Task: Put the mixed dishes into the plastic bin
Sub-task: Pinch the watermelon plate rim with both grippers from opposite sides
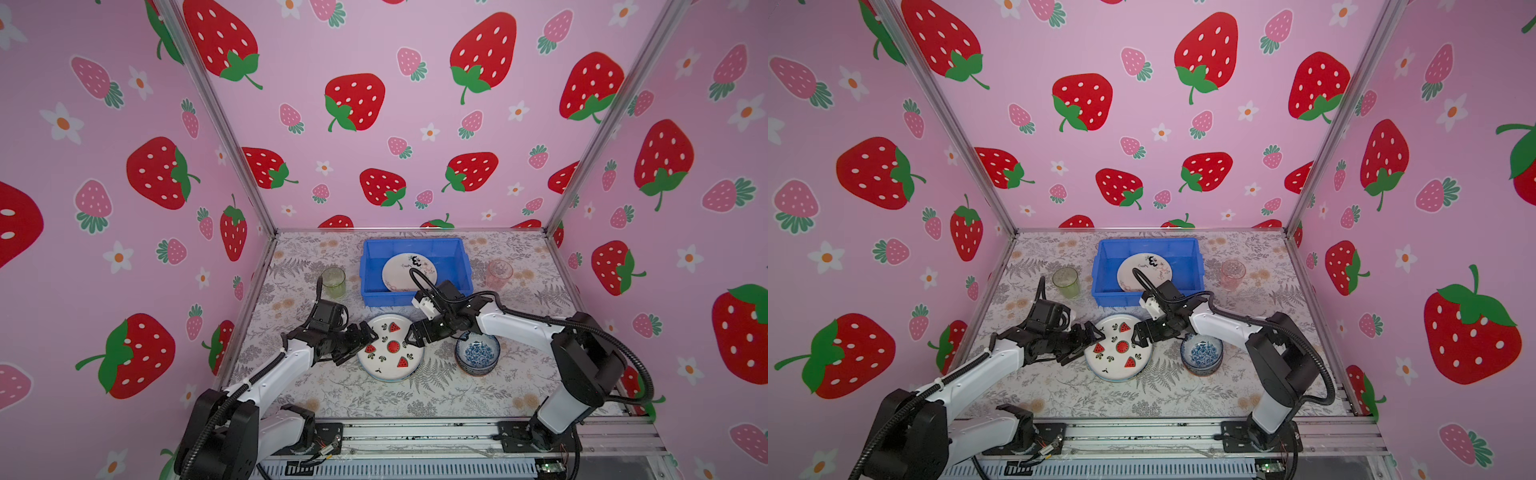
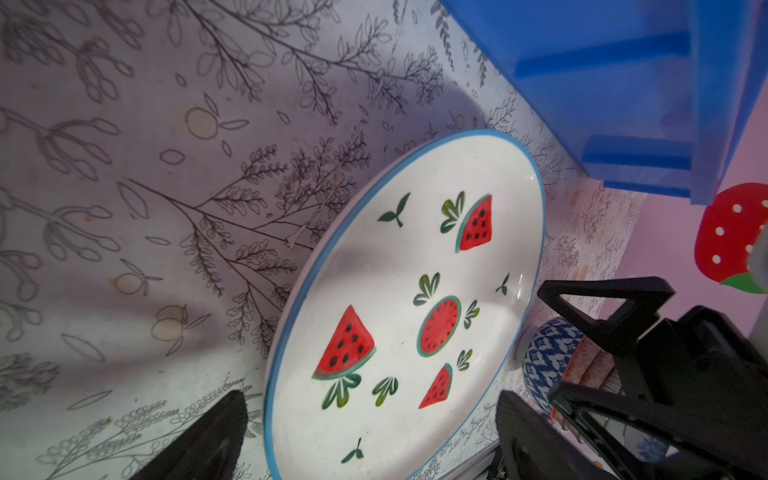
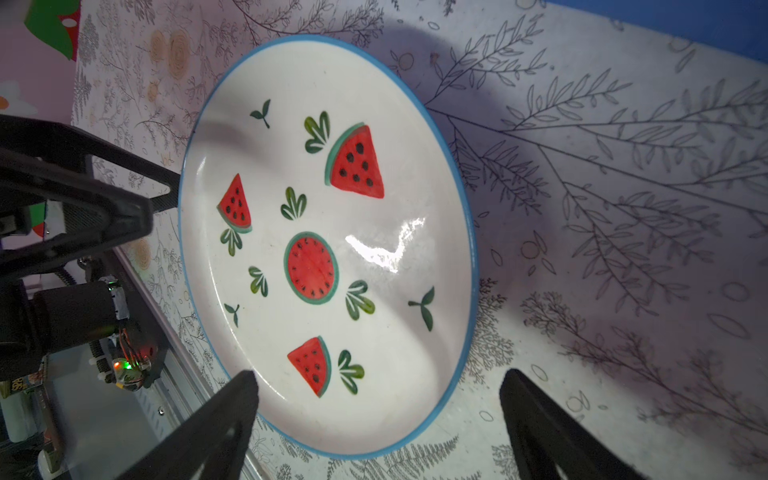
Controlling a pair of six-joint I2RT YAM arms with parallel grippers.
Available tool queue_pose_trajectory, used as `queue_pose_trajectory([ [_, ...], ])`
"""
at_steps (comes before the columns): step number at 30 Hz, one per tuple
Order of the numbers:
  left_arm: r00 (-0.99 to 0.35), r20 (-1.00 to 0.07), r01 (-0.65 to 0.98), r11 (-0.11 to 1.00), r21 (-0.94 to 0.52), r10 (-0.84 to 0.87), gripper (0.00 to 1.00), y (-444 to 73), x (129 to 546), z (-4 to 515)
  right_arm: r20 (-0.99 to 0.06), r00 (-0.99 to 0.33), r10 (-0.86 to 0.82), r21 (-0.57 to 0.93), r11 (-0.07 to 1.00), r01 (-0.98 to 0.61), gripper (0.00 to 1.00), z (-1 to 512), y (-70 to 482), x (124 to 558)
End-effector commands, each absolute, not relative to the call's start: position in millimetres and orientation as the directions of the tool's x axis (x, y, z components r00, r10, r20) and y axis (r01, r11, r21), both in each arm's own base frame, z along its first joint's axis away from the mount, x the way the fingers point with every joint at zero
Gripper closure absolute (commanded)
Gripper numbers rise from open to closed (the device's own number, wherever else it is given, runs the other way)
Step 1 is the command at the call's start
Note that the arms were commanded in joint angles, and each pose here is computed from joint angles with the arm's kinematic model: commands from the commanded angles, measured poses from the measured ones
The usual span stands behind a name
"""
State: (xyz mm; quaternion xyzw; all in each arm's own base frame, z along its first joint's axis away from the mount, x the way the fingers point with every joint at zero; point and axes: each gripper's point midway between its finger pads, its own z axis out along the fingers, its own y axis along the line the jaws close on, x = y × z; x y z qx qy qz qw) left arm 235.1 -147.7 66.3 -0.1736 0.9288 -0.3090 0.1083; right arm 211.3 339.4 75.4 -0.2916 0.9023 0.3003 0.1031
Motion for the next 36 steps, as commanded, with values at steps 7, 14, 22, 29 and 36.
queue_pose_trajectory([
  [7,-0.914,-0.093,-0.250,0.729,-0.637,-0.394,0.04,-153,238,66,-0.374,-0.792,-0.482,0.522,0.597,-0.609,0.06,77,357,203],
  [14,-0.910,-0.091,-0.254,0.718,-0.648,-0.404,0.05,-152,234,65,-0.366,-0.791,-0.491,0.532,0.586,-0.611,0.06,76,363,200],
  [22,-0.906,-0.091,-0.251,0.696,-0.673,-0.414,0.06,-153,228,68,-0.356,-0.789,-0.500,0.545,0.575,-0.610,0.06,71,371,194],
  [29,-0.905,-0.095,-0.243,0.686,-0.685,-0.415,0.17,-154,225,73,-0.353,-0.786,-0.508,0.557,0.561,-0.613,0.07,70,378,190],
  [36,-0.899,-0.112,-0.233,0.678,-0.697,-0.424,0.32,-153,226,80,-0.348,-0.783,-0.515,0.569,0.549,-0.613,0.07,68,381,188],
])
